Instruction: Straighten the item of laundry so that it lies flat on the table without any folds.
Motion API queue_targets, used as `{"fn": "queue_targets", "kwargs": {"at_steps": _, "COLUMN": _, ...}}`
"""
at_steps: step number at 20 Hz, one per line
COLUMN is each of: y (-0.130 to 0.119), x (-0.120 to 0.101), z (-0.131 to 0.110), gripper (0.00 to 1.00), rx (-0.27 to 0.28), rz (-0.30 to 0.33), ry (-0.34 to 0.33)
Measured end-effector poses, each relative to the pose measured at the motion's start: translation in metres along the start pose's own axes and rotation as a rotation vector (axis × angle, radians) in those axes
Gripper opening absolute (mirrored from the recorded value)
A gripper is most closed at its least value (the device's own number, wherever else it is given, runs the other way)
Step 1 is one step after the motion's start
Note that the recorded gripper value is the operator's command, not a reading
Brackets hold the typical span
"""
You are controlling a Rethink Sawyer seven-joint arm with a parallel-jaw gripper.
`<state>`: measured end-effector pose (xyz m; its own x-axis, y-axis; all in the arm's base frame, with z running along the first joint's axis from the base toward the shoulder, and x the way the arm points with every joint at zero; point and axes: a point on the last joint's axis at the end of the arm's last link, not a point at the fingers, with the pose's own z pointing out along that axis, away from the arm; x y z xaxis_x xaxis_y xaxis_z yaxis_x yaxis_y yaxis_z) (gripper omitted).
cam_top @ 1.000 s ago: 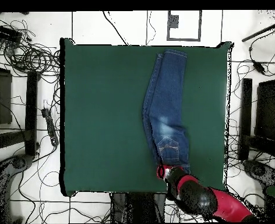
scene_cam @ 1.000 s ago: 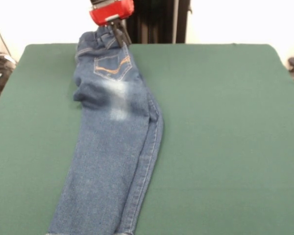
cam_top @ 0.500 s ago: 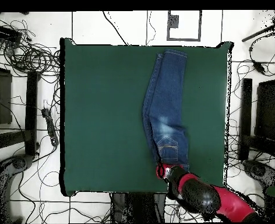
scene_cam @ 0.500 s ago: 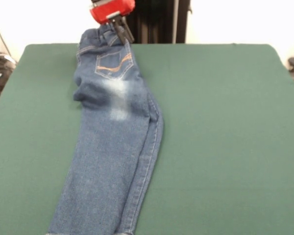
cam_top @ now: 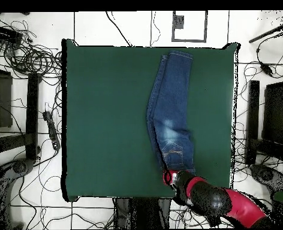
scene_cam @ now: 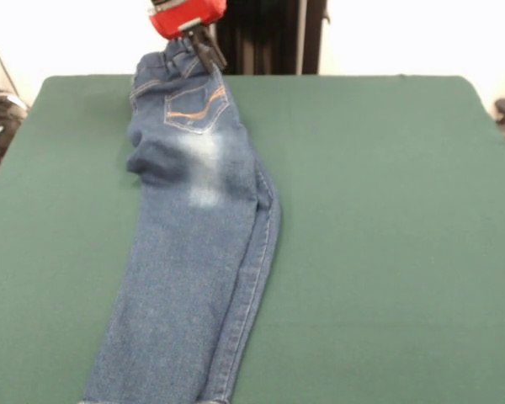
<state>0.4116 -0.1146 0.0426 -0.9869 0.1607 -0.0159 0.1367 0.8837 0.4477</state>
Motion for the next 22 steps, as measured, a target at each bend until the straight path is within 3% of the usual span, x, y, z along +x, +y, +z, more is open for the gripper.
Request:
{"fn": "queue_targets", "kwargs": {"at_steps": 10, "y": -0.013, "x": -0.014, "z": -0.005, "gripper": 0.00, "rx": 0.026, "rz": -0.006, "ry": 0.062}}
{"fn": "queue_targets", "kwargs": {"at_steps": 22, "y": -0.026, "x": -0.048, "z": -0.034, "gripper": 0.00, "rx": 0.123, "rz": -0.048, "ry": 0.151}}
